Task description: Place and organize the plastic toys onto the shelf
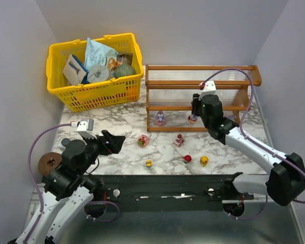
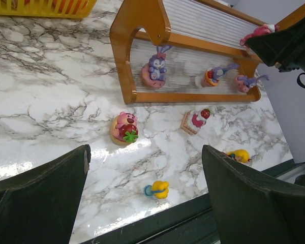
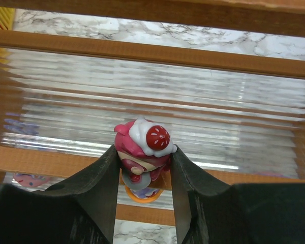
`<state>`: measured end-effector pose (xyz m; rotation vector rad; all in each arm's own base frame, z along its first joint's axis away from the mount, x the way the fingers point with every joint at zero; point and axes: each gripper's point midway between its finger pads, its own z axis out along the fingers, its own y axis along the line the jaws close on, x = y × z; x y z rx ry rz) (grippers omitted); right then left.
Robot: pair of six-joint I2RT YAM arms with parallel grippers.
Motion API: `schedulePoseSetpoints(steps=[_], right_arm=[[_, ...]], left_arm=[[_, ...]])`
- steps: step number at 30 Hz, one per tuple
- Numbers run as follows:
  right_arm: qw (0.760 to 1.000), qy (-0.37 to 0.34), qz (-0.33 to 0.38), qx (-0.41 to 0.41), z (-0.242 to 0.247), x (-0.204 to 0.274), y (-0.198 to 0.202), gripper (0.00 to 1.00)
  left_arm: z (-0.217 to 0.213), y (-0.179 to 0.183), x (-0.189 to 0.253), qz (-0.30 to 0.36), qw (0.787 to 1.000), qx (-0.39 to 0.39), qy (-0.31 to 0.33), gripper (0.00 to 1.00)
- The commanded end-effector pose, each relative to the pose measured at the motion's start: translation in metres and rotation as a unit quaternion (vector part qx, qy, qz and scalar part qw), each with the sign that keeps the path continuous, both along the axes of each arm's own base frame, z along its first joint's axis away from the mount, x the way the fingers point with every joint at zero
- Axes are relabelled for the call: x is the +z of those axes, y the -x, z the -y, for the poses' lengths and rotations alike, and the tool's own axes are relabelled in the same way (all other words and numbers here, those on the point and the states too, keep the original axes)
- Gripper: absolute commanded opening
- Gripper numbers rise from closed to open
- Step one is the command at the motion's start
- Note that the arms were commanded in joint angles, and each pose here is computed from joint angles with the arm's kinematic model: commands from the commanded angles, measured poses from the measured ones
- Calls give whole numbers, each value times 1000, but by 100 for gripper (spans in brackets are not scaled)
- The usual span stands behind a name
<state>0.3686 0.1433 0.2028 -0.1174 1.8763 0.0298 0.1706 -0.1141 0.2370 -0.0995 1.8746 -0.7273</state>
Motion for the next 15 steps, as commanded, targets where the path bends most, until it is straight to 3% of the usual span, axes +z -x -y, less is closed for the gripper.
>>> schedulePoseSetpoints(steps=[1,15], right_arm=[[999,3,6,33,-7,-4,-9,25],[999,10,-5,36,-1,-19,-15,37]], left_arm=[[6,1,-1,3,1000,-18,-3,99],[6,1,-1,4,1000,-20,-5,99]])
